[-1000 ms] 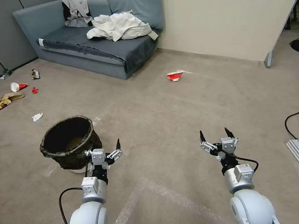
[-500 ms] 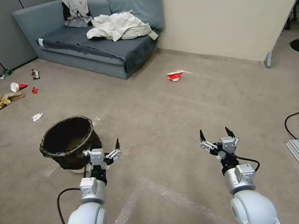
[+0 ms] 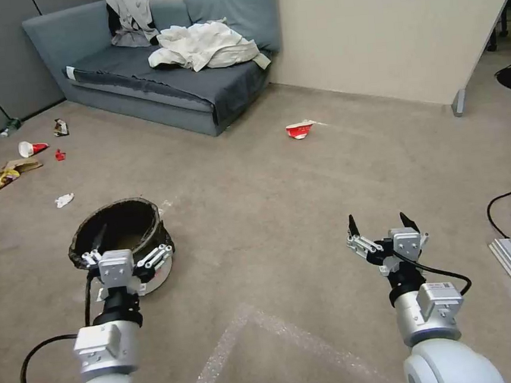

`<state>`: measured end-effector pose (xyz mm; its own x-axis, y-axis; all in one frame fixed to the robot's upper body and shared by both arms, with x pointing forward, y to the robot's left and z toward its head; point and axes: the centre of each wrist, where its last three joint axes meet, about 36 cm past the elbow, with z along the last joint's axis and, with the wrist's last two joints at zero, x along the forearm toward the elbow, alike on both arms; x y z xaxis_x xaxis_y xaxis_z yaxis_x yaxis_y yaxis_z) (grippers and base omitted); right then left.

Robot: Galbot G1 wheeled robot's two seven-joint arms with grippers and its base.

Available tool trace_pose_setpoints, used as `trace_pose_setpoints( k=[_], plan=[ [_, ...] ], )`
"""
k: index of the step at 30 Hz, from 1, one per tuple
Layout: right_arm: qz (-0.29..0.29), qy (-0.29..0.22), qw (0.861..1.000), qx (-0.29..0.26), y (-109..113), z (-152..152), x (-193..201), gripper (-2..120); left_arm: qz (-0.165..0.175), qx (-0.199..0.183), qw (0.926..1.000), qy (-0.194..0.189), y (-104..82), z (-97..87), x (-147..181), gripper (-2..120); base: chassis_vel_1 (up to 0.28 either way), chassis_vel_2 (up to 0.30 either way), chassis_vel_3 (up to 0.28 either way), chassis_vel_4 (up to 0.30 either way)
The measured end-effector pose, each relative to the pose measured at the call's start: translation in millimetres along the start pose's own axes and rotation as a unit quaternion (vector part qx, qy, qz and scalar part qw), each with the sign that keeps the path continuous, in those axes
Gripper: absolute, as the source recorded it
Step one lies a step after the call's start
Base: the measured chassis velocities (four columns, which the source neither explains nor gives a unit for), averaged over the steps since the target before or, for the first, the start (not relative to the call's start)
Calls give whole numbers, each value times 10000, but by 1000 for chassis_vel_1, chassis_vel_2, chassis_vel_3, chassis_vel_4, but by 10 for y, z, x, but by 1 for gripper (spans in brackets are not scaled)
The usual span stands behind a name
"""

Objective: Pick up the trash can from the floor.

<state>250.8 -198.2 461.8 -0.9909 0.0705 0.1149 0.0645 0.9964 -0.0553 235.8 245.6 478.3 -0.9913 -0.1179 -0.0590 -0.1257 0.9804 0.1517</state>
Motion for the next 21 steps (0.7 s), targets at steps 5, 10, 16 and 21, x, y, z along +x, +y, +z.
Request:
trace_pose_setpoints(
  k=[5,10,16,21],
  plan=[
    [-32,36,10000,-7,0,9,-3,100,6,13,9999,113,1,46,-6,100,0,0,0,0],
    [-42,38,10000,-17,4,14,-10,100,62,13,9998,180,0,62,-8,100,0,0,0,0],
    [-48,17,10000,-79,0,11,-14,100,82,13,9998,192,1,68,-6,100,0,0,0,0],
    [-20,-16,9999,-122,-11,10,-16,100,112,17,9998,185,-8,73,1,100,47,44,50,51]
  ],
)
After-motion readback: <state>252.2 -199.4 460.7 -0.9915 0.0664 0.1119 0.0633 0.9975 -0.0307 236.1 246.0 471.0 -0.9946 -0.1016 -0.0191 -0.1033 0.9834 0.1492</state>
